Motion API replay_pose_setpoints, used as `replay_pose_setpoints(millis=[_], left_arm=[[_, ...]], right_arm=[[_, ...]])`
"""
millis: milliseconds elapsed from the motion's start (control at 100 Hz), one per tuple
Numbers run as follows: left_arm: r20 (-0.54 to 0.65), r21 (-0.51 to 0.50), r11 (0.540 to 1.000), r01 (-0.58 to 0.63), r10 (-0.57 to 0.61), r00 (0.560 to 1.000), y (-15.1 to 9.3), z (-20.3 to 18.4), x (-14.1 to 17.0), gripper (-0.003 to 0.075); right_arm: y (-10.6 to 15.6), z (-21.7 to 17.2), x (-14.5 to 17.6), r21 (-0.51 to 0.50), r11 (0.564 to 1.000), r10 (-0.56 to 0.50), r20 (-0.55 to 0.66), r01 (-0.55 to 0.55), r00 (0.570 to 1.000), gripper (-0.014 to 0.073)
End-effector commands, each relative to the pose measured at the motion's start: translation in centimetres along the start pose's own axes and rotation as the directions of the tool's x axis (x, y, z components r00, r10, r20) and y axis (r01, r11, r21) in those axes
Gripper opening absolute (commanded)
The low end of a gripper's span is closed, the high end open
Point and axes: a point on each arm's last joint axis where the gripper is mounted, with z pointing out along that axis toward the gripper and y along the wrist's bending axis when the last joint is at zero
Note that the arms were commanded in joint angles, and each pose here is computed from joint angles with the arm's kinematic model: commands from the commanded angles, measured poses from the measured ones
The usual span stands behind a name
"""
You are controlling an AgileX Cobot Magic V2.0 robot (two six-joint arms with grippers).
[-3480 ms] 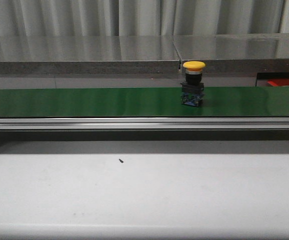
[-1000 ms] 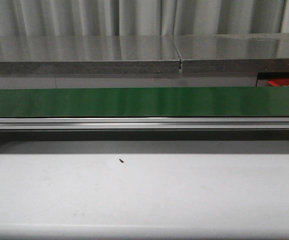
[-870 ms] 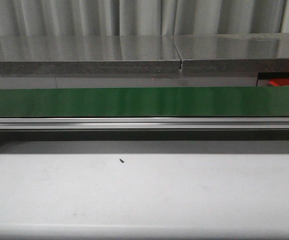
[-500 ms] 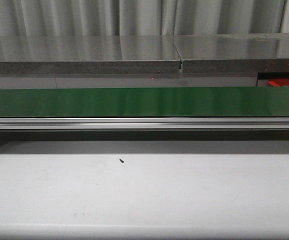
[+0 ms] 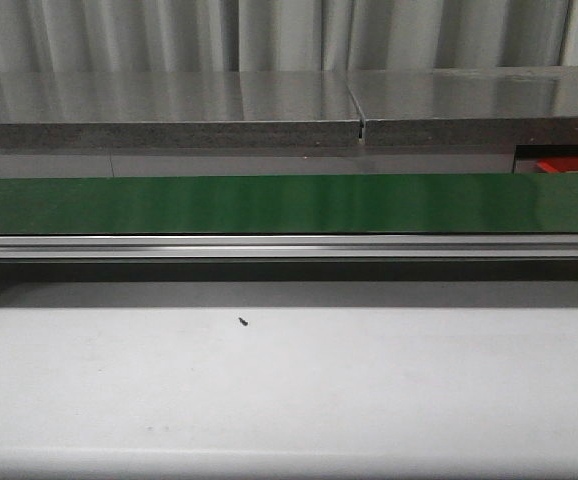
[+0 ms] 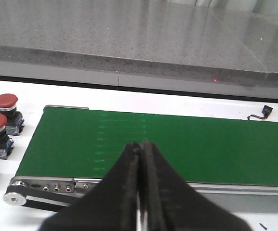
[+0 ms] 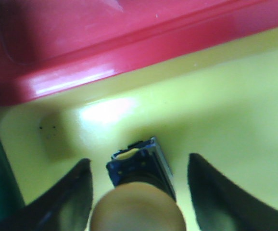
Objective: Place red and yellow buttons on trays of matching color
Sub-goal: 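Lower the yellow button into the yellow tray and open the right gripper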
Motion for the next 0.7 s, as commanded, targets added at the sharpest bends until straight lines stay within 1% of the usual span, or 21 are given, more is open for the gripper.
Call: replay_pose_setpoints(millis=[0, 180, 320, 410, 530, 620, 690], left_arm=[[0.103, -0.004, 1.0, 0.016, -0.015, 0.995, -0.1, -0.2, -1.6, -0.0019], [0.103, -0.004, 1.0, 0.016, -0.015, 0.995, -0.1, -0.2, -1.6, -0.0019], [0.103, -0.004, 1.0, 0.016, -0.015, 0.995, -0.1, -0.2, -1.6, -0.0019], [0.103, -0.004, 1.0, 0.016, -0.015, 0.995, -0.1, -0.2, -1.6, -0.0019], [0.103, -0.004, 1.0, 0.016, -0.015, 0.995, -0.1, -0.2, -1.6, -0.0019], [0.103, -0.004, 1.0, 0.016, -0.015, 0.995, -0.1, -0.2, -1.6, -0.0019], [0.103, -0.004, 1.0, 0.016, -0.015, 0.995, -0.1, -0.2, -1.6, -0.0019]], right_arm=[[0.4, -4.0, -1.1, 0.001, 1.0, -0.008, 0.122, 0.008, 0.993, 0.0517], [0.9, -7.4, -1.2, -0.006, 1.0, -0.009, 0.221, 0.01, 0.975, 0.0523], [2.7, -11.6, -1.0, -0.025, 0.996, -0.074, 0.338, 0.088, 0.938, 0.0523], [4.8, -14.6, -0.4, -0.028, 0.985, -0.141, 0.415, 0.168, 0.899, 0.0523], [7.2, -18.1, 1.3, -0.013, 0.965, -0.221, 0.509, 0.264, 0.832, 0.0523], [8.8, -20.3, 3.6, 0.002, 0.944, -0.269, 0.579, 0.329, 0.77, 0.0523], [9.5, -21.3, 5.3, 0.012, 0.931, -0.295, 0.616, 0.366, 0.73, 0.0523]])
